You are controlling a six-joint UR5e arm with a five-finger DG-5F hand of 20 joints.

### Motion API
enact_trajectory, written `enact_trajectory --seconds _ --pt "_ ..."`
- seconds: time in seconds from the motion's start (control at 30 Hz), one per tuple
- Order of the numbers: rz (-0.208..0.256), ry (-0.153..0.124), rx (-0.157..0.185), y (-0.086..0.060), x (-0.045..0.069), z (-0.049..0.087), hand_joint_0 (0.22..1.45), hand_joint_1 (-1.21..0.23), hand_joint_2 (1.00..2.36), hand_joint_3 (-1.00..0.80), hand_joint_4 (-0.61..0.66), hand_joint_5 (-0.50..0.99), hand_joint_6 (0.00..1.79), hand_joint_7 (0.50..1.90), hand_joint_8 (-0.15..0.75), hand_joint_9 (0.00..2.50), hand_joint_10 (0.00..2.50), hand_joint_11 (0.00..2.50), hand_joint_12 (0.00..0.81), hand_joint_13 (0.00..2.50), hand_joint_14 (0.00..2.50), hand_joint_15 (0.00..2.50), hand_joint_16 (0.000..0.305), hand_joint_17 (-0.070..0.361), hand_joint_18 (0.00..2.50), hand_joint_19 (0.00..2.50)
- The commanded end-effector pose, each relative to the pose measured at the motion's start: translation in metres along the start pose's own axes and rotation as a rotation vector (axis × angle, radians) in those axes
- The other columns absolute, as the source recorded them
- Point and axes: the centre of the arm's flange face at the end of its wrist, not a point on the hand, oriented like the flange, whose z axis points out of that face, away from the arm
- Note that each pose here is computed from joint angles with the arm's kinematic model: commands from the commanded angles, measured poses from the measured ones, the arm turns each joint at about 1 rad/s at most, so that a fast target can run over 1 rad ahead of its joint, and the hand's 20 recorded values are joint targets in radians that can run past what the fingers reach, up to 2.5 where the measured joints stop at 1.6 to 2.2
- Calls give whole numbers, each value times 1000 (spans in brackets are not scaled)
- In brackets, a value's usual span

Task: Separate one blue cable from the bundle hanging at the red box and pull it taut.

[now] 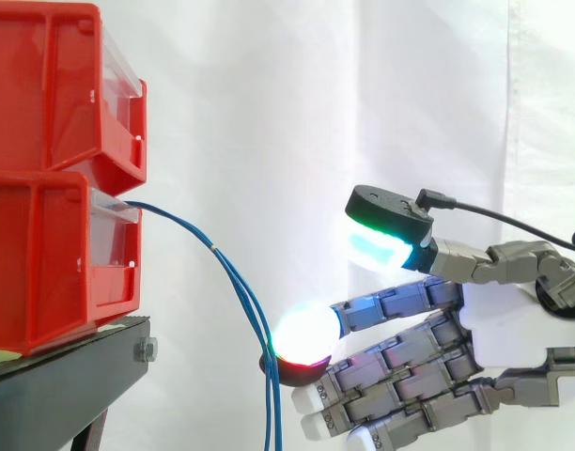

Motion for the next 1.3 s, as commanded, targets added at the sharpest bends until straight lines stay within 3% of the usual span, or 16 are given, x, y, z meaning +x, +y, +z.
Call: enact_trajectory --seconds 0.0,0.03,0.2,0.43,0.6,0.63,0.67,0.73,1.27 --pt "-9 -2 -5 -9 3 5 554 -484 1000 -499 272 -188 503 899 269 577 13 403 295 358 7 168 39 87 341 341" --pt "5 -3 -13 -7 7 12 553 -483 1000 -500 271 -188 503 902 269 578 15 406 295 359 8 168 39 87 341 342" --pt "28 4 1 -21 15 24 553 -484 1000 -498 268 -188 503 901 271 579 12 401 297 367 7 174 39 87 342 349" --pt "13 9 -32 -7 20 30 550 -482 1000 -500 266 -189 503 902 270 576 13 402 301 373 7 182 39 87 339 339" --pt "2 33 -52 -8 33 40 522 -495 1000 -500 271 -189 503 903 274 578 12 400 310 379 7 190 40 90 335 352" --pt "4 52 -60 -8 38 42 516 -506 1000 -500 270 -189 503 902 276 579 12 396 313 384 7 194 40 91 337 352" --pt "8 66 -89 -4 47 42 510 -513 1000 -500 272 -189 503 905 277 579 12 400 314 387 7 187 41 92 339 350" --pt "5 68 -98 -1 51 42 507 -525 1000 -500 275 -188 503 902 278 581 12 403 316 390 7 190 41 92 340 350" --pt "27 95 -111 2 73 36 548 -575 1000 -500 278 -177 503 933 266 616 13 415 303 431 8 202 37 84 364 355"
